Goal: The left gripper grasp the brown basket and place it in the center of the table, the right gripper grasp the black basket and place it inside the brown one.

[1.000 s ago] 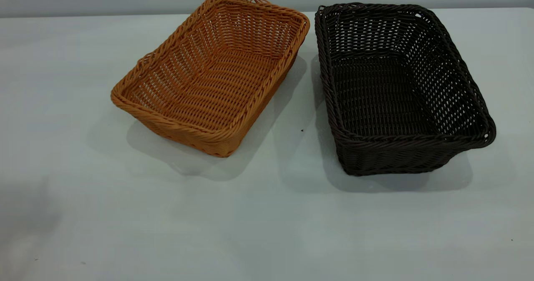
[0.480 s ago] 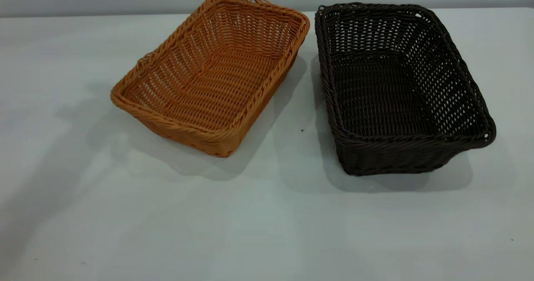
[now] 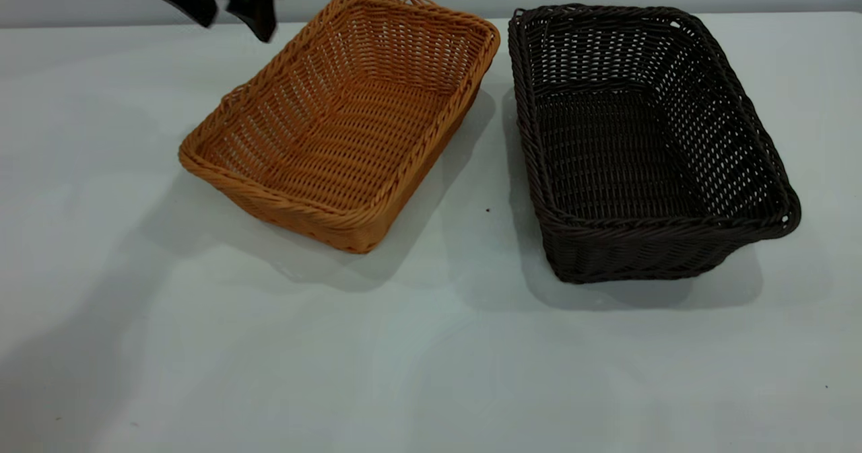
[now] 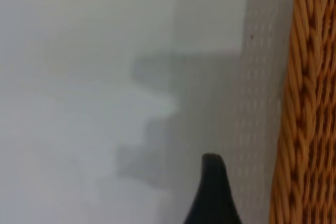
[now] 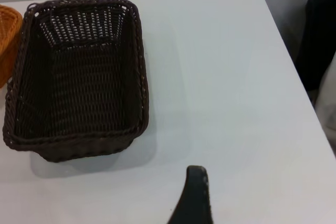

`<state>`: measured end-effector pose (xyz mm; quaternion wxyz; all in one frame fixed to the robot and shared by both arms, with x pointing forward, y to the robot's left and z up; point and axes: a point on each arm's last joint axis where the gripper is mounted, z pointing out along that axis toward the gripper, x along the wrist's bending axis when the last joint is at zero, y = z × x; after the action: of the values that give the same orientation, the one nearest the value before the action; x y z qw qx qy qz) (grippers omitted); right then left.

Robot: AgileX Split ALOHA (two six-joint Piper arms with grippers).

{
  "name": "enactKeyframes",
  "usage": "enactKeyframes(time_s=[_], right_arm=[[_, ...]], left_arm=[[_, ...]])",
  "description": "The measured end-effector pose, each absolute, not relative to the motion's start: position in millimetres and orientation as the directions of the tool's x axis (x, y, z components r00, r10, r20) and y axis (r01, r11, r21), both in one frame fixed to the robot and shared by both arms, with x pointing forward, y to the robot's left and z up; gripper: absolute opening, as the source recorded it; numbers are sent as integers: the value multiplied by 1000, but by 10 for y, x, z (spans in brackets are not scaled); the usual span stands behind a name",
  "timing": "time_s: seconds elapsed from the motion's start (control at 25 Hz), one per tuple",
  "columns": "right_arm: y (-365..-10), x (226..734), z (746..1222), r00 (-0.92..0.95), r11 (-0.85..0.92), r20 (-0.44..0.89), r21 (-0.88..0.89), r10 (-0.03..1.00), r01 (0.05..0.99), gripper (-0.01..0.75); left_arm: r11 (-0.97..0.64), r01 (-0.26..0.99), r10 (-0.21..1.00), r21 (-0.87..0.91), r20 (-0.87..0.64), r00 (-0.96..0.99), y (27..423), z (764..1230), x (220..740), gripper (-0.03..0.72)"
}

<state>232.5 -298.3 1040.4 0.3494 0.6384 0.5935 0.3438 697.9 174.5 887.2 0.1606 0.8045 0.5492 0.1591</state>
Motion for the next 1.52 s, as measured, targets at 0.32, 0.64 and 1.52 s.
enactKeyframes(time_s=[0.32,0.64,1.52], right_arm=[[-2983,2639,10737,86,-113,75,770,993,628,586],[-2844,3519,10880,87,-226,280,516,956,826,586],[-2543,5114,9375,524,-539,631,-192,573,820,586]], left_arm=[[-387,844,919,373,74,388,1541,8393,7019,462],[-396,844,915,361,75,397,1533,8152,7023,224],[-418,702,900,577,158,406,1720,9733,7036,79]])
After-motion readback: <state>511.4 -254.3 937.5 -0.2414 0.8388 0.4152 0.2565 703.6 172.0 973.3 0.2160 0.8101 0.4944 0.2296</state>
